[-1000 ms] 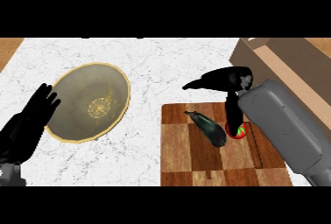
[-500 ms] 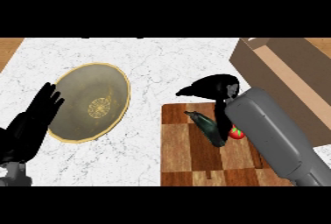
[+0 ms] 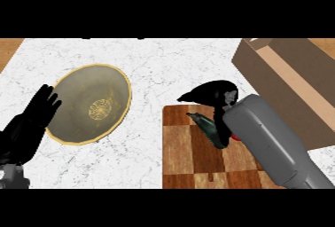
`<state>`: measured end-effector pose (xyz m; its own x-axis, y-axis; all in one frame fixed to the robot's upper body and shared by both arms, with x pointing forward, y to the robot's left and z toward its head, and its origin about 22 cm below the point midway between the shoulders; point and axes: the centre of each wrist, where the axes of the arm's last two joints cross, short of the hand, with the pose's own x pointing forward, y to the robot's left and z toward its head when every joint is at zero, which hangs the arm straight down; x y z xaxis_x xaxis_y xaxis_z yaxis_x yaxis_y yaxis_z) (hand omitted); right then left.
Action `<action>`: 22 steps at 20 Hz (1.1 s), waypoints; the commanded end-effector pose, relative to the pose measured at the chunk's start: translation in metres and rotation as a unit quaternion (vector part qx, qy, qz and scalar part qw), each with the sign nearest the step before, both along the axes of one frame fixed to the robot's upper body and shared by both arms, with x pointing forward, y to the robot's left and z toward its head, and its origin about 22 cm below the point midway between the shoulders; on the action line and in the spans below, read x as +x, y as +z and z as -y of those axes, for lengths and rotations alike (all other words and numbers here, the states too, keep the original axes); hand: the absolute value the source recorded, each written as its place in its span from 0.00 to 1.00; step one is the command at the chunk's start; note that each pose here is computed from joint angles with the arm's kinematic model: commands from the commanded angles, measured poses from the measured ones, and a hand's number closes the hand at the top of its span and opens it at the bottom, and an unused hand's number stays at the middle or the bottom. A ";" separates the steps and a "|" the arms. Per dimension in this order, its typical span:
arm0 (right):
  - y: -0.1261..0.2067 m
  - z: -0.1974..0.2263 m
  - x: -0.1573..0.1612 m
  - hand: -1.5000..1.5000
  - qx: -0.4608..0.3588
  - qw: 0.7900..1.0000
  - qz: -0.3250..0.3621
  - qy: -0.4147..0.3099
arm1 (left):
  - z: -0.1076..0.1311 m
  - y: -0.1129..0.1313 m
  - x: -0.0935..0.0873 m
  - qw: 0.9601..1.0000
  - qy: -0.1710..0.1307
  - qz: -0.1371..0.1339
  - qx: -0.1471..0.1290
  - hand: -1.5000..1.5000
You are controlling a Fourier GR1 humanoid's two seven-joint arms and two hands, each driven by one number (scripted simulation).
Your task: Pick the eggplant from the cutting board and place it in the cardboard box
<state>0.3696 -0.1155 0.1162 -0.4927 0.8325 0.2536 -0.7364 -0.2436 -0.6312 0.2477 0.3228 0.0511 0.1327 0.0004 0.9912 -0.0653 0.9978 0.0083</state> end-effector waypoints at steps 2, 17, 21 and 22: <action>0.002 0.000 0.011 0.00 -0.026 1.000 -0.006 0.005 | 0.015 -0.004 0.014 1.000 -0.005 0.003 0.005 0.50; -0.052 -0.005 -0.011 0.00 -0.059 0.998 -0.020 0.016 | 0.001 0.008 -0.002 1.000 0.002 0.014 0.001 0.50; -0.044 0.003 -0.002 0.00 -0.064 0.998 -0.020 0.012 | 0.003 -0.002 -0.002 1.000 0.002 0.007 -0.001 0.50; -0.036 -0.002 -0.003 0.00 -0.059 0.998 -0.017 0.016 | 0.008 -0.004 0.002 1.000 -0.005 -0.012 -0.001 0.50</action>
